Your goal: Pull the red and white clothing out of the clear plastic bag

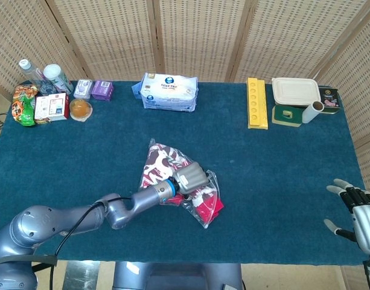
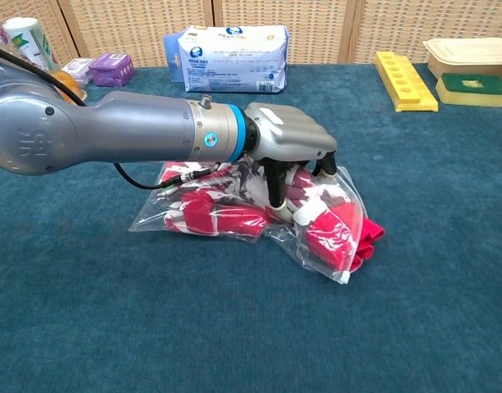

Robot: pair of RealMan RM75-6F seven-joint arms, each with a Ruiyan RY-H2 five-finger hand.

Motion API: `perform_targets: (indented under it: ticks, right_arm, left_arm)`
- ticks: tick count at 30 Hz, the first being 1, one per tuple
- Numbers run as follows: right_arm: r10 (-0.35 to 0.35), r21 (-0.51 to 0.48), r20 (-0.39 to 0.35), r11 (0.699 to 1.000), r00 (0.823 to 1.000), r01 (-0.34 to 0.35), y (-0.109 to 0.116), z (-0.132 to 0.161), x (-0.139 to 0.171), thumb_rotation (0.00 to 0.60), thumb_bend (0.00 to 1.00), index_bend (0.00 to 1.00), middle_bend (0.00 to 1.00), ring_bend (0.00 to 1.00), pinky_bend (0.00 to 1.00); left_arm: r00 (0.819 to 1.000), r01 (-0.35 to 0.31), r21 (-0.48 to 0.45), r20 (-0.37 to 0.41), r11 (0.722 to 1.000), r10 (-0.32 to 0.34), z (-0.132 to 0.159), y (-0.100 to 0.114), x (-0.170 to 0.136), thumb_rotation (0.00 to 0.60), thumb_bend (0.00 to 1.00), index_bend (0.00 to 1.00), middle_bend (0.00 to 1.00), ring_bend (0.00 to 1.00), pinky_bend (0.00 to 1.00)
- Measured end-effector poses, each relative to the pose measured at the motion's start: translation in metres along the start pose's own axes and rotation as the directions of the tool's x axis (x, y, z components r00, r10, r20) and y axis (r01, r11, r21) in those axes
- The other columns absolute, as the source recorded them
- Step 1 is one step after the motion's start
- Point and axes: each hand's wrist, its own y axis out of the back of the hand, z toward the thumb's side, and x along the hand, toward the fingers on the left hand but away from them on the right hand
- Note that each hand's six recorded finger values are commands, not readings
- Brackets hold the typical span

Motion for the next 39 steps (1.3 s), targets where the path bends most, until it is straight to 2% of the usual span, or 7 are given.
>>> perform_targets:
  ticks: [6, 11, 17, 22, 24, 27, 39]
  right_arm:
    - [0.000, 0.002, -0.010, 1.000, 1.000, 0.000, 0.001, 0.004, 0.000, 0.600, 0.19, 0.28, 0.24, 0.30, 0.30]
    - [0.007, 0.002, -0.037, 1.000, 0.999, -0.007, 0.000, 0.012, -0.005, 0.600, 0.19, 0.28, 0.25, 0.31, 0.32]
    - [0.015, -0.002, -0.079, 1.000, 0.997, -0.016, -0.002, 0.024, -0.015, 0.600, 0.19, 0.28, 0.27, 0.34, 0.34]
    - [0.005, -0.017, -0.114, 1.000, 0.993, -0.007, -0.001, 0.033, -0.027, 0.600, 0.19, 0.29, 0.29, 0.38, 0.38]
    - [-0.006, -0.027, -0.129, 1.000, 0.992, 0.002, 0.001, 0.037, -0.033, 0.600, 0.19, 0.30, 0.29, 0.39, 0.39]
    - [-0.038, -0.048, -0.152, 0.998, 0.988, 0.031, 0.006, 0.043, -0.041, 0.600, 0.19, 0.30, 0.31, 0.42, 0.42]
    - [-0.143, -0.105, -0.289, 0.988, 0.947, 0.117, 0.016, 0.078, -0.063, 0.600, 0.17, 0.31, 0.33, 0.46, 0.47]
  left_arm:
    - [0.994, -0.105, -0.058, -0.013, 0.993, 0.105, -0.006, 0.012, -0.002, 0.600, 0.43, 0.80, 0.63, 0.63, 0.62]
    - [0.968, -0.250, -0.153, -0.034, 0.956, 0.248, -0.020, 0.029, -0.012, 0.600, 0.43, 0.80, 0.63, 0.63, 0.62]
    - [0.882, -0.466, -0.269, -0.064, 0.843, 0.467, -0.045, 0.055, -0.042, 0.600, 0.42, 0.80, 0.63, 0.63, 0.61]
    - [0.773, -0.623, -0.290, -0.081, 0.727, 0.630, -0.066, 0.070, -0.075, 0.600, 0.41, 0.80, 0.63, 0.63, 0.60]
    - [0.736, -0.663, -0.283, -0.077, 0.693, 0.672, -0.074, 0.073, -0.085, 0.600, 0.40, 0.80, 0.63, 0.63, 0.59]
    - [0.711, -0.689, -0.258, -0.055, 0.677, 0.701, -0.078, 0.072, -0.092, 0.600, 0.39, 0.80, 0.63, 0.63, 0.58]
    - [0.707, -0.681, -0.222, 0.049, 0.698, 0.705, -0.053, 0.065, -0.070, 0.600, 0.38, 0.80, 0.63, 0.63, 0.56]
